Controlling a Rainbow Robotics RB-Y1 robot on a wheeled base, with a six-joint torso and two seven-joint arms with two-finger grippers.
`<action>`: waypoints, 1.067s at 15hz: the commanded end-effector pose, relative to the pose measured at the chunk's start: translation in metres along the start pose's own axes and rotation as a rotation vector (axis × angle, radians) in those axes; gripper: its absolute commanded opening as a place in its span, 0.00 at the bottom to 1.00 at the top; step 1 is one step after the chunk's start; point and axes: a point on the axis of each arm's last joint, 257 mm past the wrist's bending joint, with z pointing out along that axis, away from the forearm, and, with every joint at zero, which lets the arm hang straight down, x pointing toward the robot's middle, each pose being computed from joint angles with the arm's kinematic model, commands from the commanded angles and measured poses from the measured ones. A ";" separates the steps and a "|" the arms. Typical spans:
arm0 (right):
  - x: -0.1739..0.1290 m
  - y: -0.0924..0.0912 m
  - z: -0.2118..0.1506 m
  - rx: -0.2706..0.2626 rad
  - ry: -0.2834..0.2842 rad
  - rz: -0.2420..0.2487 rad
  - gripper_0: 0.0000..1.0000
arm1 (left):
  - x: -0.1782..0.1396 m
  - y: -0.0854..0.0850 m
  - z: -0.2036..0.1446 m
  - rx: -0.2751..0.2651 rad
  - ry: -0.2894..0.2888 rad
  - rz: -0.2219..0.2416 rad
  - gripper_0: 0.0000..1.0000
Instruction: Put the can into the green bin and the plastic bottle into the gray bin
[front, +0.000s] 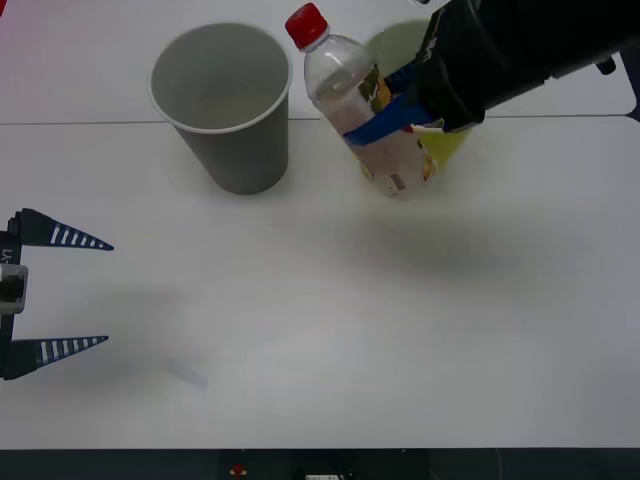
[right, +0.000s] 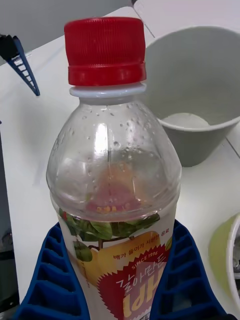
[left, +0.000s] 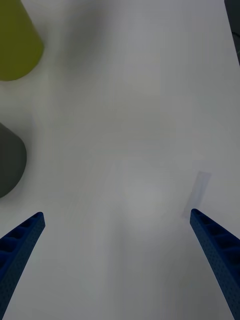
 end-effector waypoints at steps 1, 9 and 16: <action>-0.043 -0.014 0.010 0.022 -0.012 -0.011 0.00 | 0.000 0.000 0.000 0.000 0.000 0.000 1.00; -0.125 -0.038 0.078 0.064 0.044 0.059 0.00 | 0.000 0.000 0.000 0.000 0.000 0.000 1.00; -0.166 -0.054 0.138 0.159 -0.033 0.084 0.00 | 0.000 0.000 0.000 0.000 0.000 0.000 1.00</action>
